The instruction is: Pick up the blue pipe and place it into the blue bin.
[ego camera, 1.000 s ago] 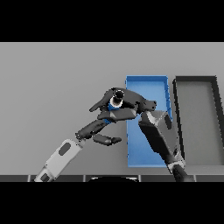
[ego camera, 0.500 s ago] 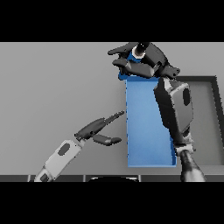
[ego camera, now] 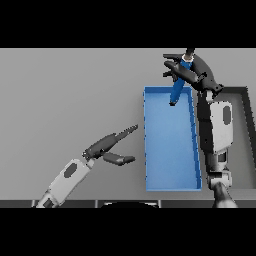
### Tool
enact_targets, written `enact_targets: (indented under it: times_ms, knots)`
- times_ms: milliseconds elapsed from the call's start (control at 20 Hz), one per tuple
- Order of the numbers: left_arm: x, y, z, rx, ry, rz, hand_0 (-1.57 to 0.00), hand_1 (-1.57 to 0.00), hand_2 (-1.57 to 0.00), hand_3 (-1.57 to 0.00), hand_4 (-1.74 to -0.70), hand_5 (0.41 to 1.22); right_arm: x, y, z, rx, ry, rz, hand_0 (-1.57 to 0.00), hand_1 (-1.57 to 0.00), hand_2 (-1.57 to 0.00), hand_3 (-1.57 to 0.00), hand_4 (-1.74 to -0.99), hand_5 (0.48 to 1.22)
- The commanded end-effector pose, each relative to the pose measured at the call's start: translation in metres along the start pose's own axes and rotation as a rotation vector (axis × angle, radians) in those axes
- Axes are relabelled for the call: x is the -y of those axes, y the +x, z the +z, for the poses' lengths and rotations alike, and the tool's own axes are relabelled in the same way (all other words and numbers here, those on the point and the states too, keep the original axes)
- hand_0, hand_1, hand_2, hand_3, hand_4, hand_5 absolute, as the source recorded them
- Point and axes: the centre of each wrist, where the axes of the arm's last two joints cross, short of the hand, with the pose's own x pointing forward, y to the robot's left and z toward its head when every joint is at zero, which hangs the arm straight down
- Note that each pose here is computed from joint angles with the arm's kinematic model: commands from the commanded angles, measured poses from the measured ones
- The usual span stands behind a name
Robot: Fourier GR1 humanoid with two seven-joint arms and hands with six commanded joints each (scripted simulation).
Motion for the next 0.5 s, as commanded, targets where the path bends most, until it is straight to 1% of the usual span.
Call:
enact_targets:
  times_ms: [0, 100, 150, 250, 300, 350, 400, 450]
  knots:
    - [0.0, -0.001, 0.002, -0.008, 0.0, -0.005, 0.0, 0.0, 0.0, 0.0, -0.83, 0.464, 0.006, -0.012, 0.005, -0.04, -0.033, -0.001, -1.57, -1.57, -1.57, -1.57, -1.499, 1.221]
    - [-0.002, 0.001, 0.003, -0.011, -0.006, -0.008, 0.0, 0.0, 0.0, 0.0, -0.83, 0.468, 0.01, -0.034, 0.014, -0.125, -0.095, -0.022, -1.57, -1.57, -1.57, -1.57, -1.499, 1.221]
    - [-0.002, 0.002, 0.0, -0.016, -0.009, -0.008, 0.0, 0.0, 0.0, 0.0, -0.83, 0.469, 0.01, -0.048, 0.019, -0.176, -0.121, -0.043, -1.57, -1.57, -1.57, -1.57, -1.499, 1.221]
    - [0.002, 0.004, 0.0, -0.008, -0.013, -0.003, 0.0, 0.0, 0.0, 0.0, -0.83, 0.47, 0.017, -0.067, 0.025, -0.264, -0.198, -0.037, -1.57, -1.57, -1.57, -1.57, -1.499, 1.221]
    - [0.002, 0.005, 0.001, -0.007, -0.01, -0.004, 0.0, 0.0, 0.0, 0.0, -0.83, 0.47, 0.016, -0.075, 0.027, -0.297, -0.202, -0.022, -1.57, -1.57, -1.57, -1.35, -1.548, 1.221]
    - [0.002, 0.005, 0.001, -0.008, -0.012, -0.006, 0.0, 0.0, 0.0, 0.0, -0.83, 0.47, 0.015, -0.085, 0.031, -0.335, -0.202, -0.017, -1.57, -1.57, -1.57, -1.08, -1.586, 1.221]
    - [0.005, 0.004, -0.001, -0.018, -0.014, -0.004, 0.0, 0.0, 0.0, 0.0, -0.83, 0.471, 0.014, -0.095, 0.036, -0.377, -0.205, -0.002, -1.57, -1.57, -1.57, -1.18, -1.569, 1.221]
    - [0.0, 0.004, 0.0, -0.023, -0.008, -0.006, 0.0, 0.0, 0.0, 0.0, -0.83, 0.472, 0.014, -0.103, 0.038, -0.407, -0.203, -0.002, -1.57, -1.57, -1.57, -1.04, -1.603, 1.221]
